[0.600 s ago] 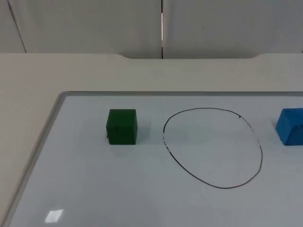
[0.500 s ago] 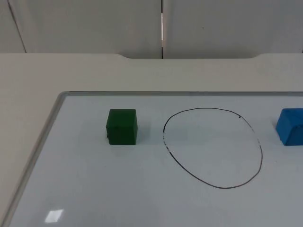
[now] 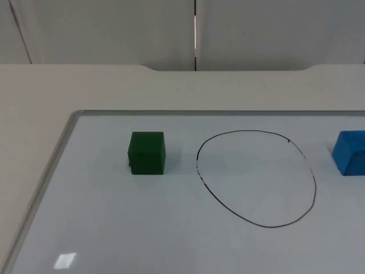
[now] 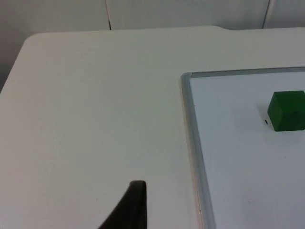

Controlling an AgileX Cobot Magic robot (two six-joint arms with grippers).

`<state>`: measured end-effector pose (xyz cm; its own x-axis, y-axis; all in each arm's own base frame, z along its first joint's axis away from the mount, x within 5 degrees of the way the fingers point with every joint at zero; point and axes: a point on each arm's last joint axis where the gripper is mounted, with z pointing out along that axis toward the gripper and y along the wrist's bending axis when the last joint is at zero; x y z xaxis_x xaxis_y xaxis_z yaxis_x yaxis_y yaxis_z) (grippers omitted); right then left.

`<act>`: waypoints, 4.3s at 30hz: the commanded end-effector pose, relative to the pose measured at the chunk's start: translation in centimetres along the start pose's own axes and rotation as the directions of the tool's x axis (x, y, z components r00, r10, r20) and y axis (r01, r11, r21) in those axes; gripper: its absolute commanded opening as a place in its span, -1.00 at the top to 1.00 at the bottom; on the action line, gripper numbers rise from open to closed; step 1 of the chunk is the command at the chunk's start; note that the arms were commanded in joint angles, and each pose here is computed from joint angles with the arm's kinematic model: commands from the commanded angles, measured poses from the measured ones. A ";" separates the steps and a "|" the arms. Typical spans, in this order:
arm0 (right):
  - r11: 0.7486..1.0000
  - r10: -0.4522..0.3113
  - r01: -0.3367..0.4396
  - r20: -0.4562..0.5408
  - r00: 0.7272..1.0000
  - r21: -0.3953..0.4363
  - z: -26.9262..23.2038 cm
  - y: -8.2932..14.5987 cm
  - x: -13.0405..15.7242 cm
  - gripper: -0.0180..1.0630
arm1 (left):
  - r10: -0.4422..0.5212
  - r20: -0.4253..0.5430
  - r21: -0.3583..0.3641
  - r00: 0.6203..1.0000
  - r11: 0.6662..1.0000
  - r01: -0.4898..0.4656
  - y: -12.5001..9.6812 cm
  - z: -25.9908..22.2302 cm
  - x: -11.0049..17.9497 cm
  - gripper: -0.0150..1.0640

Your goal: Push the two cubes into the marked area.

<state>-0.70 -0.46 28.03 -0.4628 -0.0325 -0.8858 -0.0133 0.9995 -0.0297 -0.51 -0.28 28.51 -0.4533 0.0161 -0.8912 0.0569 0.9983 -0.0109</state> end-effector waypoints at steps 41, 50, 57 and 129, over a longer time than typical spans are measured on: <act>1.000 0.004 -0.004 0.008 1.000 0.002 0.0 0.0 0.0 -0.98 | -0.090 -0.099 0.097 0.991 0.990 0.100 -0.7 6.5 -4.6 -0.84; 1.000 0.004 -0.004 0.008 1.000 0.002 0.0 0.0 0.0 -0.98 | -0.091 -0.133 0.270 0.987 0.955 0.124 -2.2 8.7 -5.7 0.18; 1.000 0.004 -0.004 0.008 1.000 0.002 0.0 0.0 0.0 -0.98 | -0.060 -0.062 0.395 0.996 0.915 0.080 -3.3 9.1 -6.6 0.81; 1.000 0.004 -0.004 0.008 1.000 0.002 0.0 0.0 0.0 -0.98 | -0.006 -0.413 0.216 0.911 0.971 0.104 -9.4 34.5 -2.9 0.98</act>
<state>-0.70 -0.46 28.03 -0.4628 -0.0325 -0.8858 -0.0133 0.9995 -0.0297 30.76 -11.40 15.49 -0.7813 0.0540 -0.6218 0.2189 0.9567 -0.1919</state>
